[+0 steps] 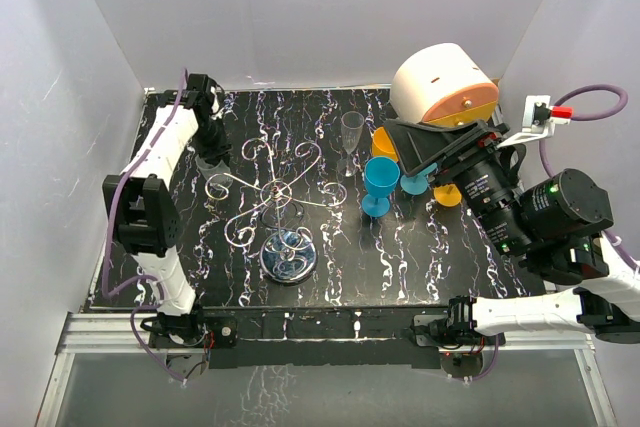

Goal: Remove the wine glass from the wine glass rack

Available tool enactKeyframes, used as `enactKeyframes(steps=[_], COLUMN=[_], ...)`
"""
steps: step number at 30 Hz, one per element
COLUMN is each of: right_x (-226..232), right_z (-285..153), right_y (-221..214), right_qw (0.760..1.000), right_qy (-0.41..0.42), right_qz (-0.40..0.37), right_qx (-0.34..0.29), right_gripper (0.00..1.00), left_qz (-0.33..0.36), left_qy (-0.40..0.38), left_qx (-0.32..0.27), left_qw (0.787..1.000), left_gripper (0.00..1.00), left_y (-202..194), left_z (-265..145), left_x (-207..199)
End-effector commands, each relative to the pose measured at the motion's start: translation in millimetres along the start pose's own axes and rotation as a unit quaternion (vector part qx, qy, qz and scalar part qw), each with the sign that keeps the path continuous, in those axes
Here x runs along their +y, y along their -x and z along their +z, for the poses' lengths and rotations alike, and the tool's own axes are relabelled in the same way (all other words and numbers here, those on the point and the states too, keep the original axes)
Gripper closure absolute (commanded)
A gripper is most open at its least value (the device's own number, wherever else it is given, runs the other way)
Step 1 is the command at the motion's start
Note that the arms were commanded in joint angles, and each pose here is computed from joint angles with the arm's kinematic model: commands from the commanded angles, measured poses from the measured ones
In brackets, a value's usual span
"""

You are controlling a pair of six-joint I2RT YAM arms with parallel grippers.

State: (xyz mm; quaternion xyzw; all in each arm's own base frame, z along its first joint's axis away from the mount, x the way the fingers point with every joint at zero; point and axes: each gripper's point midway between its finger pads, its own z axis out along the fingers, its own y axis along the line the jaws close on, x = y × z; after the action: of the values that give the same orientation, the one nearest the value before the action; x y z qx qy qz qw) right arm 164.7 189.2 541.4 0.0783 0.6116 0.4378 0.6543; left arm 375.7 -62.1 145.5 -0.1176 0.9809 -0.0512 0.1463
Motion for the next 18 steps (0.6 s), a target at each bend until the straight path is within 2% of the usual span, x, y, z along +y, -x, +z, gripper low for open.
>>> enactKeyframes(steps=[1, 7, 18], right_x=[5, 5, 2], right_z=[1, 2, 3], right_y=[3, 3, -1], right_qw=[1.000, 1.000, 1.000], right_qy=[0.006, 0.005, -0.002], right_qz=[0.006, 0.004, -0.001], right_qx=[-0.003, -0.004, -0.004], right_gripper=[0.02, 0.02, 0.02], left_qz=[0.010, 0.012, 0.020], left_qy=[-0.016, -0.015, 0.012], left_qx=[-0.011, -0.018, 0.009], left_qw=[1.000, 1.000, 1.000], left_gripper=[1.00, 1.00, 1.00], left_y=[9, 15, 6], left_z=[-1, 20, 49], left_x=[-6, -6, 5])
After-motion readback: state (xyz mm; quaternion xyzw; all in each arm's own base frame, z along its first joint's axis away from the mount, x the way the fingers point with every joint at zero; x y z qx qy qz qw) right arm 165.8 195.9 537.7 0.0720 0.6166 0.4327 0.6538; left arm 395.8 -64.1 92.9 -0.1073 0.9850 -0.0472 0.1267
